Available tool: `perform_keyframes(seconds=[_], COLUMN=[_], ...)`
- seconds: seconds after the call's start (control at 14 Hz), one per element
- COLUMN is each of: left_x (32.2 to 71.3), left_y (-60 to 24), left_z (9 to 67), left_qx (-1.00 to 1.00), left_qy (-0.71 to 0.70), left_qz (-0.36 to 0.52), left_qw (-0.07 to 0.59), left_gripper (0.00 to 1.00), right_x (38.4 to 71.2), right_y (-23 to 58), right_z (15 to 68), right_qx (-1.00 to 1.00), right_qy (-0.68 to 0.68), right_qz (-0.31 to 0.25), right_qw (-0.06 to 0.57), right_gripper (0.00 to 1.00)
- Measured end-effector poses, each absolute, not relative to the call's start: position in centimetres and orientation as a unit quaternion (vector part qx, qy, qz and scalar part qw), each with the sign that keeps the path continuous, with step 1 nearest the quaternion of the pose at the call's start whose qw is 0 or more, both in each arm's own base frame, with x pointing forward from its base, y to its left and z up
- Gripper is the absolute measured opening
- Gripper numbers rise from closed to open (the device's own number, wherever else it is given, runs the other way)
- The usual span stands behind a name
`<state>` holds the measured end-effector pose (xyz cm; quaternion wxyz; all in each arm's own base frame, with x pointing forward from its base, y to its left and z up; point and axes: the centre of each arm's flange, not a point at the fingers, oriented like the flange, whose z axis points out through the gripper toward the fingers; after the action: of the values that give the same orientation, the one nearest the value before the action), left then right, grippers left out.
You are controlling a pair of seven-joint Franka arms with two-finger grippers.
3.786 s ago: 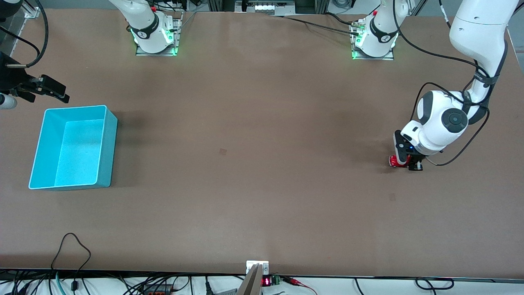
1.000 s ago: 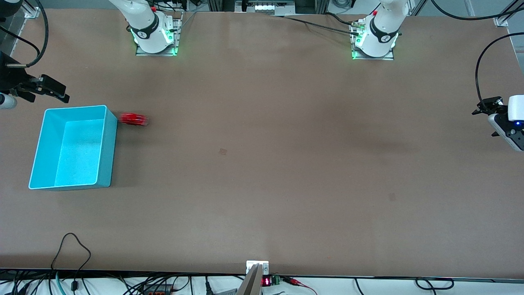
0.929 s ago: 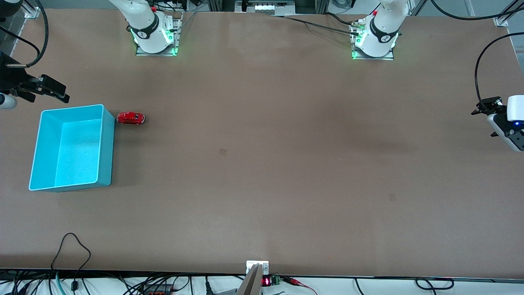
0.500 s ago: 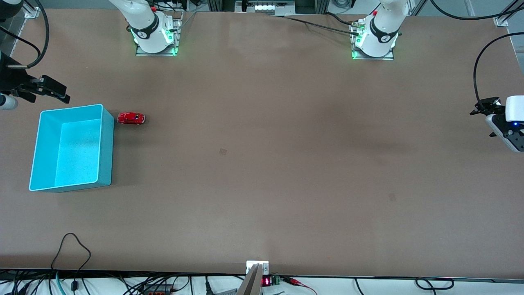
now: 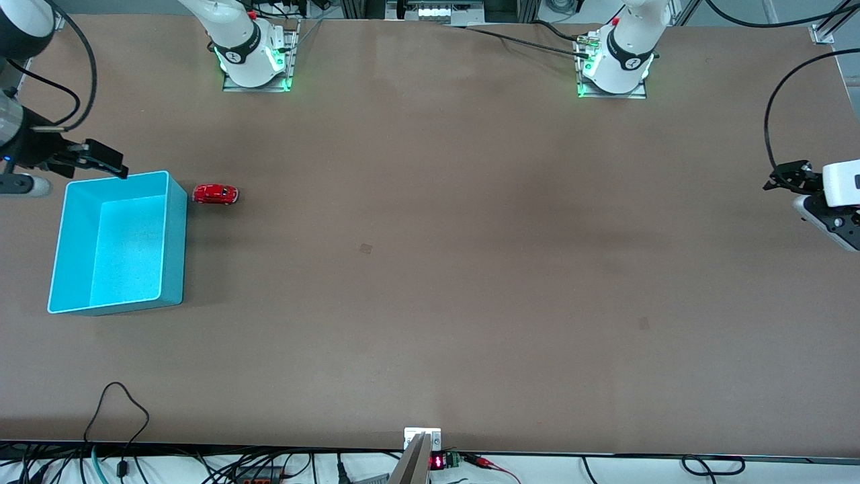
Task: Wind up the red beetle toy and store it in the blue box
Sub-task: 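Reach the right gripper toward the red car beside the cyan box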
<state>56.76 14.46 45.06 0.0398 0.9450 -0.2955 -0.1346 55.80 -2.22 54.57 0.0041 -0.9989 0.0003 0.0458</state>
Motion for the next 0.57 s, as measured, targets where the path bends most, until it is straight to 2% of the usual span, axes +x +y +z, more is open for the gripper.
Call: perform_keyframes(seconds=[0.57], left_x=[57.3], left_y=[0.2], left_z=[50.6], left_qx=[0.979], left_qy=[-0.115], left_qz=[-0.169], left_qw=[-0.001], left_gripper=[1.00], right_x=[57.3], right_y=[-0.1], right_z=[50.7], right_qx=[-0.997], right_qy=[-0.013], right_qz=[0.074], right_qw=[0.024], right_gripper=[1.00])
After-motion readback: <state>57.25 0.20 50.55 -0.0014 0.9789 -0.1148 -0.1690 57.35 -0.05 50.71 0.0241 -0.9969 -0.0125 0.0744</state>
